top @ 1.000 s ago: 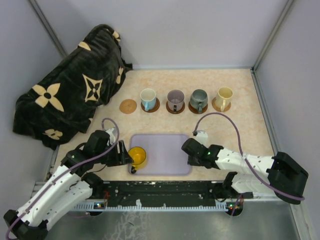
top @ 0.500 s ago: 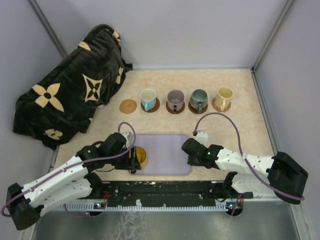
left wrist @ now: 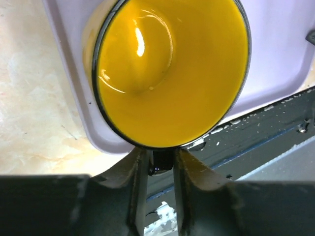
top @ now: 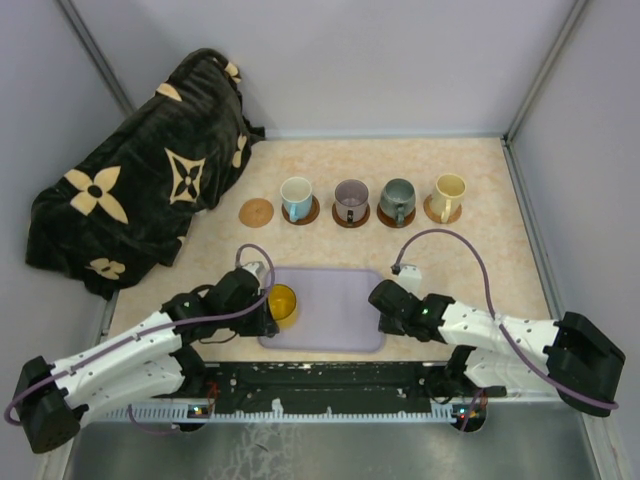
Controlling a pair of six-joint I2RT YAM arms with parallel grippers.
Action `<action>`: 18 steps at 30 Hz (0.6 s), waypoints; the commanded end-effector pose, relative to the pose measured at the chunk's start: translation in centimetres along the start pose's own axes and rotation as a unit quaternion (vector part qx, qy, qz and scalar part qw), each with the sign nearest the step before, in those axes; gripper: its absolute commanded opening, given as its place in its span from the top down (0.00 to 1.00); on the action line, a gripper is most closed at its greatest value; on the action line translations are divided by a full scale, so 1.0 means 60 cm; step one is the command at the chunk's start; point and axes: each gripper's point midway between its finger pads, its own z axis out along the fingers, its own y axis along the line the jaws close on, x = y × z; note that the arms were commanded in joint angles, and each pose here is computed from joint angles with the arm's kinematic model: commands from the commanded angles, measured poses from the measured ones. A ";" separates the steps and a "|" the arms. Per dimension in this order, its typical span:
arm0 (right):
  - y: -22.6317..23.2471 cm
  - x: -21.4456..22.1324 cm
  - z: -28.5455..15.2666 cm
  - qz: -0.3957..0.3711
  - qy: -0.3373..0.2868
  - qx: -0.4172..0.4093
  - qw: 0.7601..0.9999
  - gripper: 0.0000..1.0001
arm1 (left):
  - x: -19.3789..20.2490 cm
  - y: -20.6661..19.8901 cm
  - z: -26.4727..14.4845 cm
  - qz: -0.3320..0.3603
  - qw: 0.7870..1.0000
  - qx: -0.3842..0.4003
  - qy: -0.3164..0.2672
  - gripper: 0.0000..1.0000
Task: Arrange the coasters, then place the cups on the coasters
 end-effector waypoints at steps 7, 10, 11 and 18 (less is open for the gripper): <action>-0.036 0.016 -0.001 -0.009 0.010 0.038 0.999 1.00 | -0.009 0.013 0.027 0.011 0.999 -0.032 -0.026 0.95; -0.034 0.016 -0.001 -0.007 0.012 0.036 0.999 0.98 | -0.024 0.010 0.025 0.026 0.998 -0.043 -0.043 1.00; -0.033 0.017 -0.001 -0.007 0.012 0.035 0.999 0.96 | -0.031 0.005 0.023 0.033 0.997 -0.044 -0.049 1.00; -0.034 0.013 -0.003 -0.005 0.006 0.034 0.999 0.68 | -0.092 -0.048 0.001 0.069 0.992 -0.036 -0.099 1.00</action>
